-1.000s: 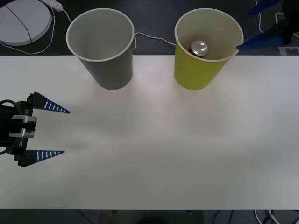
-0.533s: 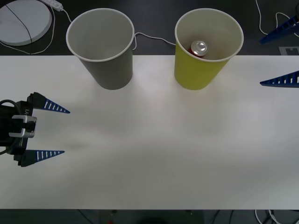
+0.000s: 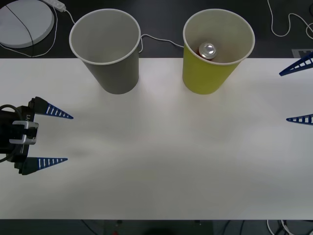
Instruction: Put the can into the green bin and the plastic bottle into the gray bin
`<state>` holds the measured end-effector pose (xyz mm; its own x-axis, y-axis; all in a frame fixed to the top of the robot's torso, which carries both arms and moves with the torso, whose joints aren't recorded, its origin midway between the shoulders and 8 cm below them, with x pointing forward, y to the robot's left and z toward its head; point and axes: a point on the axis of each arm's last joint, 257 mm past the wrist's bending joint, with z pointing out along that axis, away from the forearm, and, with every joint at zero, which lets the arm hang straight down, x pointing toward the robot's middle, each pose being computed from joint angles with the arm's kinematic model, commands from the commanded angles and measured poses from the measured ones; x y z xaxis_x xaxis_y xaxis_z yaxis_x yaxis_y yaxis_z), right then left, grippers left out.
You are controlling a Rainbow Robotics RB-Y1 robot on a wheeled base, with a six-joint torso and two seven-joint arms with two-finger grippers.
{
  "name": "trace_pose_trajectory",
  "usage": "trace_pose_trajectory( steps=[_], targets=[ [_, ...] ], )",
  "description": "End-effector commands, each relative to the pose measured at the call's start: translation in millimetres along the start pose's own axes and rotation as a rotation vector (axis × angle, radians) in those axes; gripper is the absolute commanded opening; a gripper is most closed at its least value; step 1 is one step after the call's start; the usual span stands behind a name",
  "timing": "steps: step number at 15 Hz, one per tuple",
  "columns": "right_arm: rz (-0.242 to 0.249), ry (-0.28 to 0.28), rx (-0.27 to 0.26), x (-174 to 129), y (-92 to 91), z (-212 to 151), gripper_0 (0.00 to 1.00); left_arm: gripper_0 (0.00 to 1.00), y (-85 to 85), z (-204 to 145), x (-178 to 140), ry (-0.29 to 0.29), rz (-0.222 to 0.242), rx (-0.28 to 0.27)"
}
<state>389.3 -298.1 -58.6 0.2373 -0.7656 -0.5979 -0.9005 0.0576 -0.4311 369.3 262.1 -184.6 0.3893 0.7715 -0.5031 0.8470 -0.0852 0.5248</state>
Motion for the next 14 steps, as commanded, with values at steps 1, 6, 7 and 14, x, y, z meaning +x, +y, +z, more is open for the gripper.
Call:
trace_pose_trajectory(
  steps=[1,6,7,14],
  targets=[
    [0.003,-0.017,0.003,15.0,11.0,5.8,1.0,1.0,0.0,0.0,0.0,0.0,0.0,0.0],
    [0.042,-0.009,0.008,44.7,33.8,22.1,1.0,1.0,0.0,0.0,0.0,0.0,0.0,0.0],
    [0.045,-0.004,0.012,49.7,36.3,26.0,1.0,1.0,0.0,0.0,0.0,0.0,0.0,0.0],
    [0.035,-0.034,0.02,62.7,55.8,53.3,1.0,1.0,0.0,0.0,0.0,0.0,0.0,0.0]
  ],
)
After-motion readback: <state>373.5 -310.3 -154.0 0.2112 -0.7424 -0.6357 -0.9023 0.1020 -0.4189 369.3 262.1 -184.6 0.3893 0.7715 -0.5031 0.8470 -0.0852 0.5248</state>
